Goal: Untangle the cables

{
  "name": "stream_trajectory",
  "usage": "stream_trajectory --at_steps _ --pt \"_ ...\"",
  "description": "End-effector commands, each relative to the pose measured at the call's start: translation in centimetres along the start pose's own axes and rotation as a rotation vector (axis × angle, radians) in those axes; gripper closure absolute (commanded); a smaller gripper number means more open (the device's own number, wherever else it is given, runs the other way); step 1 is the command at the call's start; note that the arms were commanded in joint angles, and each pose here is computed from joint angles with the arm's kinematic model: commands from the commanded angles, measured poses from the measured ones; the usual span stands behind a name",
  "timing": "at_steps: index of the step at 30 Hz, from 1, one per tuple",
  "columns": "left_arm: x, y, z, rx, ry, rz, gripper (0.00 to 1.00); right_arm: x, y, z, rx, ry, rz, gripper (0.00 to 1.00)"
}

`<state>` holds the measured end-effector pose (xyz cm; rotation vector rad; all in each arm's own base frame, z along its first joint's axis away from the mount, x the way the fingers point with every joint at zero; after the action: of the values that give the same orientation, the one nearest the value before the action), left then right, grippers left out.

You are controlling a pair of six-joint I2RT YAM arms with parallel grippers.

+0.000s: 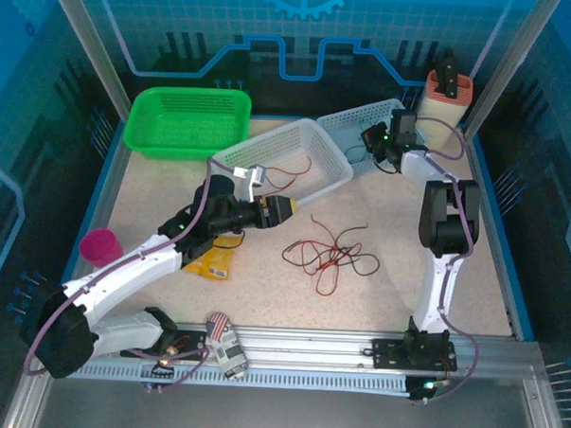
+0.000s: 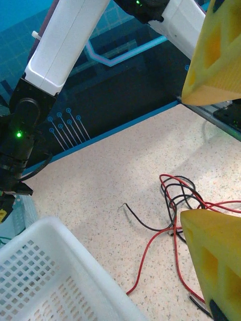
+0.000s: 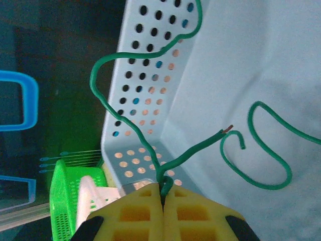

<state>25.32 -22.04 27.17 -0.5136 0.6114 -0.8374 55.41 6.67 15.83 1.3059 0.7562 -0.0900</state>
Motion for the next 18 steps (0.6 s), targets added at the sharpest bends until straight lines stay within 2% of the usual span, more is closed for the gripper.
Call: stream_trajectory --at_steps 1,3,7,11,18 --pt "-0.8 -0.8 1.2 0.033 -0.020 -0.008 0.42 0.3 -0.1 0.6 0.030 -0.013 -0.015 0.89" --pt "-0.9 -0.9 1.2 0.035 -0.021 -0.012 0.42 0.0 -0.1 0.6 0.023 -0.021 -0.013 0.72" --pt "-1.0 -0.7 1.0 0.033 -0.017 0.001 0.42 -1.3 0.4 0.7 -0.018 -0.059 0.011 0.53" --pt "-1.1 -0.5 0.7 0.034 -0.019 0.012 0.42 -2.7 1.0 0.6 -0.035 -0.069 0.074 0.48" --pt "-0.9 0.2 0.1 0.033 -0.007 0.032 0.42 -7.0 2.5 -1.8 -0.152 -0.063 0.168 0.47"
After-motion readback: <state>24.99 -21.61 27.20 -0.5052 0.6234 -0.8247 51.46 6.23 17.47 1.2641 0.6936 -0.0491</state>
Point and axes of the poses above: each hand's point on the last joint's axis, 136 mm out from that joint toward the fingers, its own x axis out along the fingers, its own y axis along the line the jaws close on, z = x × y, the point moved 6 cm from there along -x, back along the fingers, and after that the axes turned 11 degrees about x, right-handed, at the moved point
